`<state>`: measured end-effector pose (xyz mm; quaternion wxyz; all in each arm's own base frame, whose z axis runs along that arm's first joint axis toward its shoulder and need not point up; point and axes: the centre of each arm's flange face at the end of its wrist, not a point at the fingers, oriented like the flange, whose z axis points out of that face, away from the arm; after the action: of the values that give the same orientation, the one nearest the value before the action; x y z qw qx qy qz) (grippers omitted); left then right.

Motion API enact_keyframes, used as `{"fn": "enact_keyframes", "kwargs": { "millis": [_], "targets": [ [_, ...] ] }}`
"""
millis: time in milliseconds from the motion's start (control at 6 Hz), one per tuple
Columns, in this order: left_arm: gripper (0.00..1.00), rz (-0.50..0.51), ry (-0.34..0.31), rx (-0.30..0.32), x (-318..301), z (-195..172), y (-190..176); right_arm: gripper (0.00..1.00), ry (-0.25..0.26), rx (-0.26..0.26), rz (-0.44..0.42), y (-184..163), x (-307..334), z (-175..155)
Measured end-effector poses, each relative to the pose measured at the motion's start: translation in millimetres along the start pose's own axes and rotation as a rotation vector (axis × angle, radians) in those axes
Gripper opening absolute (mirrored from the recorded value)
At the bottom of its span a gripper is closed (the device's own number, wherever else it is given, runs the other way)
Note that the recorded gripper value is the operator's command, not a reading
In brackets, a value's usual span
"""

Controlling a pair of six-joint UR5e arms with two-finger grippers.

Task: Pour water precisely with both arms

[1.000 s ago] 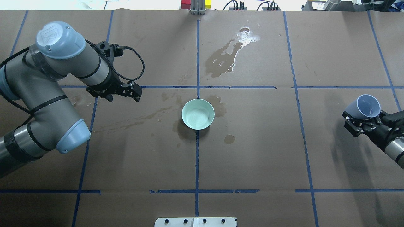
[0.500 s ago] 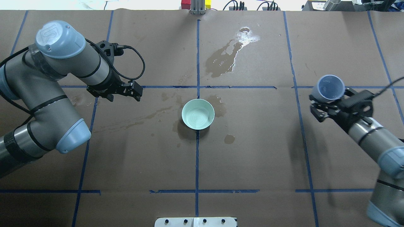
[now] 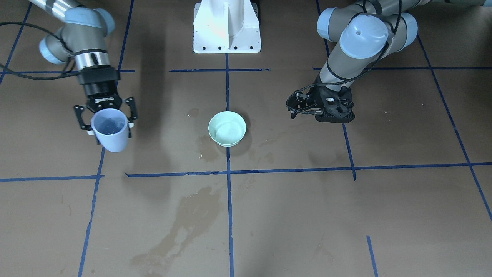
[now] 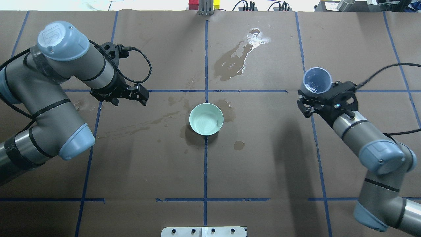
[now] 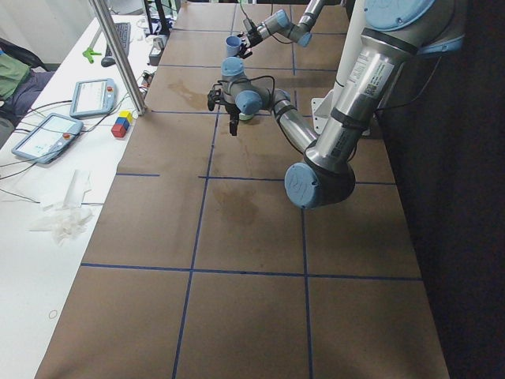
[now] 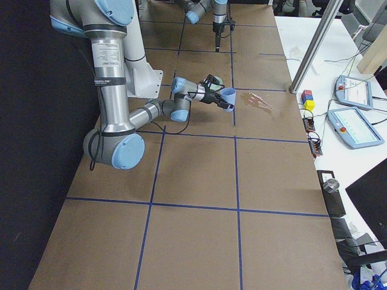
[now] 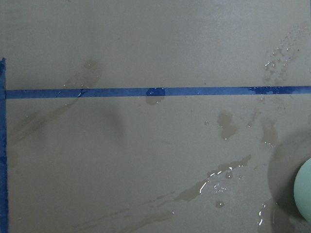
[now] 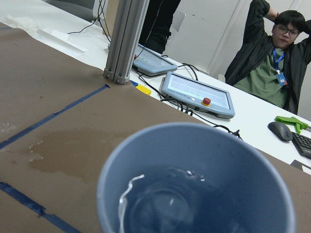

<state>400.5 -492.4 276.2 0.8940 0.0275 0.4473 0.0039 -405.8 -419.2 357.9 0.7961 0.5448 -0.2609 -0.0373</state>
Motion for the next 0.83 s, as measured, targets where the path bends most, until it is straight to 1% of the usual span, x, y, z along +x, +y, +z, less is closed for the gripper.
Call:
{"fn": "enact_keyframes", "kwargs": {
  "millis": [167, 333, 500, 833],
  "targets": [
    [1.0, 0.0, 0.001, 0.0, 0, 0, 0, 0.0, 0.016, -0.046, -0.024, -26, -37, 9],
    [1.0, 0.0, 0.001, -0.001, 1, 0, 0, 0.0, 0.043, -0.087, -0.062, -43, -74, 11],
    [1.0, 0.0, 0.001, -0.001, 1, 0, 0, 0.0, 0.07, -0.108, -0.108, -48, -111, 8],
    [1.0, -0.001, 0.001, -0.001, 1, 0, 0, 0.0, 0.107, -0.112, -0.184, -35, -161, 2]
  ]
}}
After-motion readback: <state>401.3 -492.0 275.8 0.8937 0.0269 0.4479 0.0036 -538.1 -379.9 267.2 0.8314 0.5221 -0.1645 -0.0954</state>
